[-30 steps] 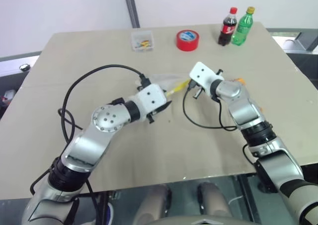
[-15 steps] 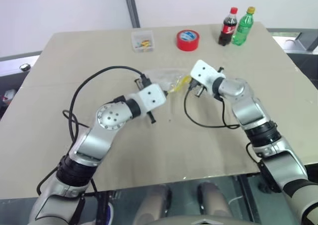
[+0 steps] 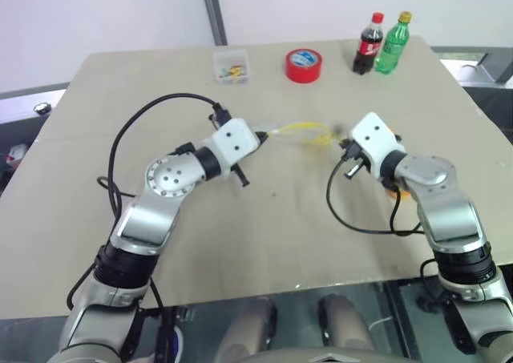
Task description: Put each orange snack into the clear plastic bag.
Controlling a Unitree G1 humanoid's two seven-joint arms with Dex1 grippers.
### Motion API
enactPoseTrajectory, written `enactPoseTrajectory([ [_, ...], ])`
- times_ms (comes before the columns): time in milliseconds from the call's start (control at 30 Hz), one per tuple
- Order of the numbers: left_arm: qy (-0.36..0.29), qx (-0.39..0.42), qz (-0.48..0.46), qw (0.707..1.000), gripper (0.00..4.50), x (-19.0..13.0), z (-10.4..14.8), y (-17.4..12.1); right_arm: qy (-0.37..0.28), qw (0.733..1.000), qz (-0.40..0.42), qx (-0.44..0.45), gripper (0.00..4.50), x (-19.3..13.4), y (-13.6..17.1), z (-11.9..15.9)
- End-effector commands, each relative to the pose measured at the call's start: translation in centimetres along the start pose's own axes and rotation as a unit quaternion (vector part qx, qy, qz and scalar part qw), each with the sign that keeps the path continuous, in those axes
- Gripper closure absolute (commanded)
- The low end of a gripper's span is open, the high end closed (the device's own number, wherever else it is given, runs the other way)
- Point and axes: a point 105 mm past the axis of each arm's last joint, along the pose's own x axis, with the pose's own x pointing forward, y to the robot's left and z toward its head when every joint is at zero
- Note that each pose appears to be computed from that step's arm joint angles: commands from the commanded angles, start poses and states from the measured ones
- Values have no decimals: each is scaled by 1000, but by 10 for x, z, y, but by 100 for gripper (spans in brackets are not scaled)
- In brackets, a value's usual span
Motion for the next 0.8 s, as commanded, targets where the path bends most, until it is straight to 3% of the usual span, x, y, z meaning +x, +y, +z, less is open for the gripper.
enactPoseTrajectory([
  [33,-19,24,6,1000,450,-3,12,7,-48,998,15,46,445,-6,9,28],
  [133,-18,27,6,999,450,-3,11,7,-44,998,7,45,445,-5,8,29],
  [233,-9,18,12,1000,450,-5,8,9,-9,999,-46,21,445,-9,-16,12],
  [367,-1,18,17,1000,450,-7,4,12,37,993,-80,-84,445,-14,-40,-14],
  [467,2,22,21,1000,450,-6,4,13,47,989,-71,-123,361,-15,-43,-22],
  [533,2,24,24,999,450,-6,4,14,44,989,-65,-123,268,-23,-45,-22],
  [600,2,27,26,999,450,-5,4,15,23,996,-50,-73,268,-32,-43,-14],
  [667,4,31,28,999,450,-4,4,14,8,998,-37,-47,306,-39,-40,-7],
  [800,1,33,30,999,450,-3,5,14,-56,998,5,38,446,-33,-17,22],
])
